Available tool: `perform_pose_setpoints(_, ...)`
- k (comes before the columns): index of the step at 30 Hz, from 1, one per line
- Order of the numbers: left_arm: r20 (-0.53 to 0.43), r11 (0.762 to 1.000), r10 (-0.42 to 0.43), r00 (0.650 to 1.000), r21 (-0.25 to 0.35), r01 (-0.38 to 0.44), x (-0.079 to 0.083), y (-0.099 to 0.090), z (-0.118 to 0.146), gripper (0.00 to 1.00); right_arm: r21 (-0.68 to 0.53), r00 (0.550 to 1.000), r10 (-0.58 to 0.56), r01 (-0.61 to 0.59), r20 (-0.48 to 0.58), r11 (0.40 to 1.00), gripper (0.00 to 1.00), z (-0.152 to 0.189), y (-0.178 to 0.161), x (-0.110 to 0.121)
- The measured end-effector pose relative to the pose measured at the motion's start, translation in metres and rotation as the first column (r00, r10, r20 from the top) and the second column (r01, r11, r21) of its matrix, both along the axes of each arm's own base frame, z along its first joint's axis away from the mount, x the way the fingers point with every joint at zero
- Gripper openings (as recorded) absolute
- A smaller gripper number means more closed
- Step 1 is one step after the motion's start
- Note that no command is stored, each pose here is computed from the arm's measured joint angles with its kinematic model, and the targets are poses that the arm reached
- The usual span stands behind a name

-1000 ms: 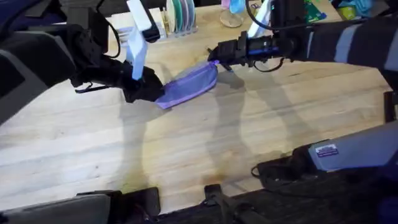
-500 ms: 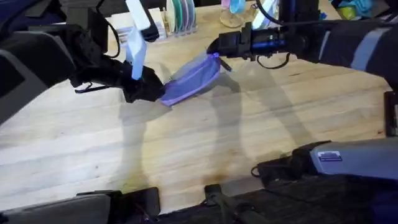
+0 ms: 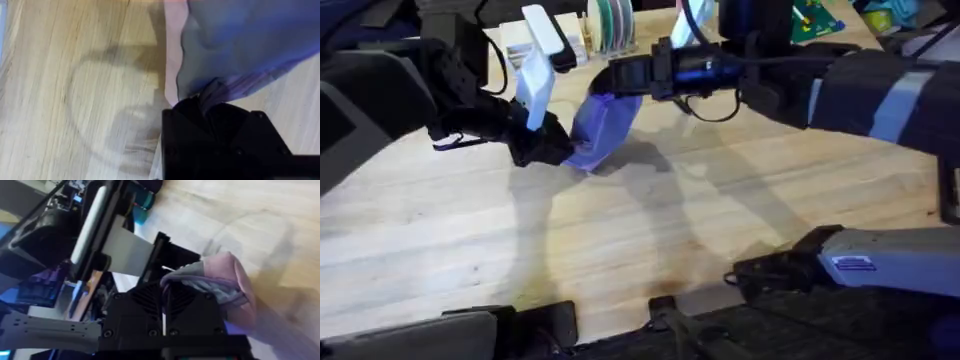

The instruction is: Unzip the bag, pick up the pens from the table one at a time and place them inside, then zip the bag closed.

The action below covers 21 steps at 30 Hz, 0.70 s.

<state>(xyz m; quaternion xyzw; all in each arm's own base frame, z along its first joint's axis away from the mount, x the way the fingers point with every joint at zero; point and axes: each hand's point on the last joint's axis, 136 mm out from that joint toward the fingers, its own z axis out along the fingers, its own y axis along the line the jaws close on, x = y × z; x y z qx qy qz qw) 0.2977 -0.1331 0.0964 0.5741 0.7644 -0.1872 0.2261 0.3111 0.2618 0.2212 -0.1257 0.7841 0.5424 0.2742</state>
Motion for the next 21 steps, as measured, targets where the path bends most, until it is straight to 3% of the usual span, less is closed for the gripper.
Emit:
perform_pose_setpoints(12,0.000,1.000,0.000,1.000,0.000,0.000,0.000,0.000,0.000,0.043,0.025,0.997,-0.023,0.025,-0.075,0.999,0.034,0.002,-0.003,0.000)
perform_pose_setpoints(17,0.003,1.000,-0.008,1.000,-0.024,0.008,0.000,-0.004,0.002,0.042,0.042,0.998,-0.059,0.061,-0.038,0.997,0.747,0.020,-0.025,0.003)
perform_pose_setpoints(18,0.004,0.999,-0.016,1.000,-0.043,0.016,0.000,-0.008,0.005,0.042,0.033,0.995,-0.092,0.093,-0.034,0.995,0.989,0.026,-0.041,0.001)
perform_pose_setpoints(21,0.005,0.998,-0.026,1.000,-0.058,0.026,-0.001,-0.012,0.006,0.042,0.019,0.990,-0.134,0.135,-0.032,0.991,0.994,0.031,-0.062,-0.001)
